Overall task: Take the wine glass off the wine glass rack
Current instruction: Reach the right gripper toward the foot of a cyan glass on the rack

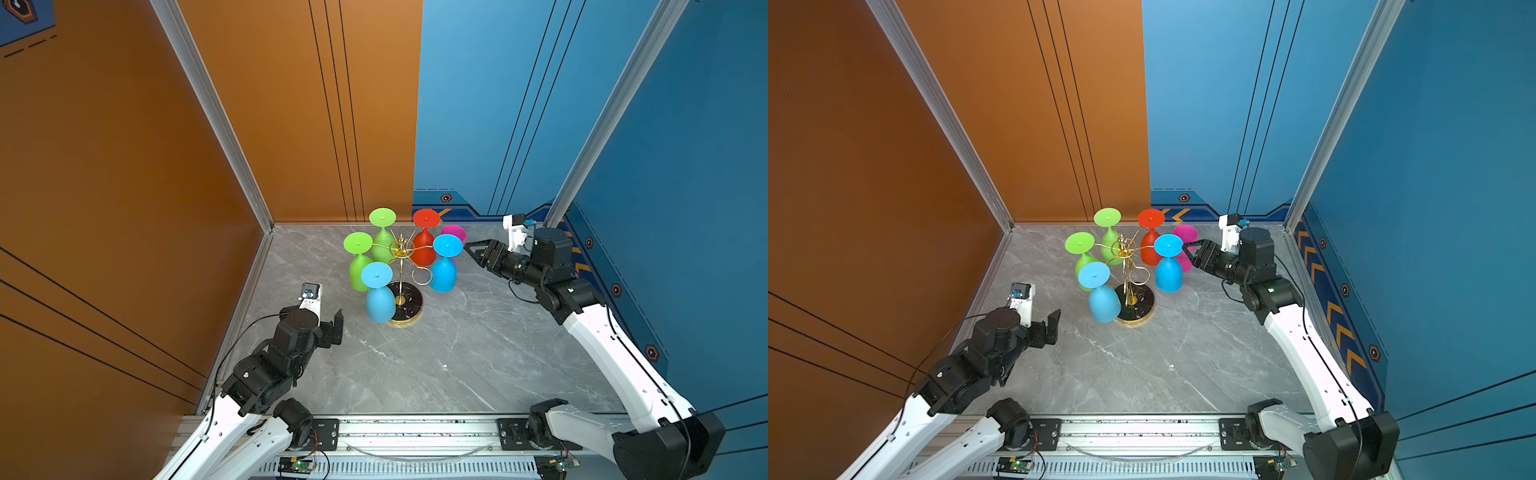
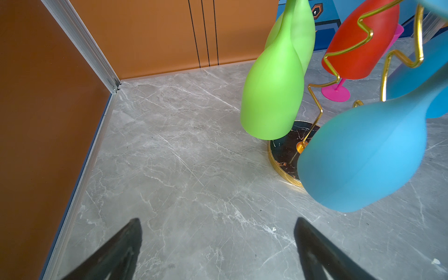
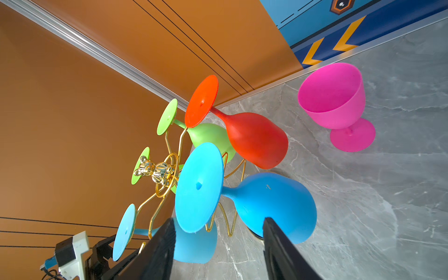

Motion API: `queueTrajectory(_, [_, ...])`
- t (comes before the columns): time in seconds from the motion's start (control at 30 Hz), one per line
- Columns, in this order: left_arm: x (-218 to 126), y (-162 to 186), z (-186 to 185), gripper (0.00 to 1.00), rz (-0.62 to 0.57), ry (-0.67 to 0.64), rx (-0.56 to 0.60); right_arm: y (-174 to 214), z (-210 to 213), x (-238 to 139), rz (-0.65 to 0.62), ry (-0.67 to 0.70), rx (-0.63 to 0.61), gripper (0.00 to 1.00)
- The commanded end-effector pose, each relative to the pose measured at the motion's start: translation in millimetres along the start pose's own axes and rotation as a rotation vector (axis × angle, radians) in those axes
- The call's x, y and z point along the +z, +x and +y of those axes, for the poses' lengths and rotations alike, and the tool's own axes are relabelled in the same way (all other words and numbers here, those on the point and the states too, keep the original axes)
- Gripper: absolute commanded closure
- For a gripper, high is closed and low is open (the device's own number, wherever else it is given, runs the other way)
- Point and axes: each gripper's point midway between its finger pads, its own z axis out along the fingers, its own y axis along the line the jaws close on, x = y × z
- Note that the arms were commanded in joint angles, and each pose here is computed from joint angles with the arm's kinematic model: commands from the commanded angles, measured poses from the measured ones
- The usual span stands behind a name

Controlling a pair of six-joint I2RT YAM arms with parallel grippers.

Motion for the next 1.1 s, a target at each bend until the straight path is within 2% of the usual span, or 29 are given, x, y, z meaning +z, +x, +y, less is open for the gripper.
queueTrajectory(0.0, [2.3,2.7,-1.9,0.02,0.002,0.014,-0.009,-1.3,6.2,8.5,-0.006,-0.039,0.017,0.44])
queueTrajectory(0.47, [2.5,3.9,-3.5,0.02,0.005,0.024,-0.009,3.4,1.7,31.9,0.004,-0.062,0.076,0.58])
queueTrajectory(1.07, [2.1,4.3,-4.0,0.02,0.005,0.030,-0.008,4.2,3.5,40.3,0.013,-0.099,0.116,0.76])
